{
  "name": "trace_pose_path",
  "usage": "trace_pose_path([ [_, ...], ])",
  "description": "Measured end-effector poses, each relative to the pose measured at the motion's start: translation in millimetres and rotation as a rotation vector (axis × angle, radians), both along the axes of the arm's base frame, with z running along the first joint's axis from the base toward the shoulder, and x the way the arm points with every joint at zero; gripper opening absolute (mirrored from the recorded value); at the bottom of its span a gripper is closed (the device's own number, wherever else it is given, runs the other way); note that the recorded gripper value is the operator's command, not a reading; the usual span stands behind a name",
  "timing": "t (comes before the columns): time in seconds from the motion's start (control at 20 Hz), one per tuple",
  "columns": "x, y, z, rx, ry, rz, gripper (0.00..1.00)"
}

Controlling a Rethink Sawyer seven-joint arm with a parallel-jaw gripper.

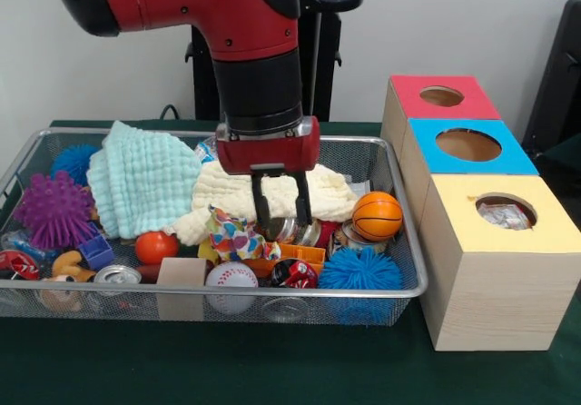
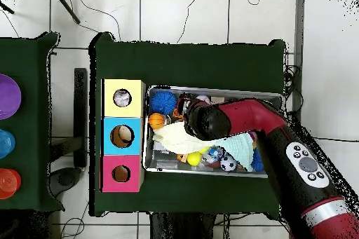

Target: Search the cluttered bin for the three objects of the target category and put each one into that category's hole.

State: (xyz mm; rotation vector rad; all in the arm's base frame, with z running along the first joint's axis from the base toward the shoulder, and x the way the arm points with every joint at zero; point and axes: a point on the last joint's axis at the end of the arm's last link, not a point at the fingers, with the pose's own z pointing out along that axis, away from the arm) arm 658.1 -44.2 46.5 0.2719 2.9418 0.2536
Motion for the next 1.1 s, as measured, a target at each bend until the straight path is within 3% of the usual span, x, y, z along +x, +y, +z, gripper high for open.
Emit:
trace_pose_path([
  [0.6,-5.9,-66,2,0.017,0.005,-0.122,1.0],
  [0.75,-6.1,-64,1,0.018,0.006,-0.118,1.0],
  [1.1,-4.4,-28,-4,0.016,0.015,-0.061,1.0],
])
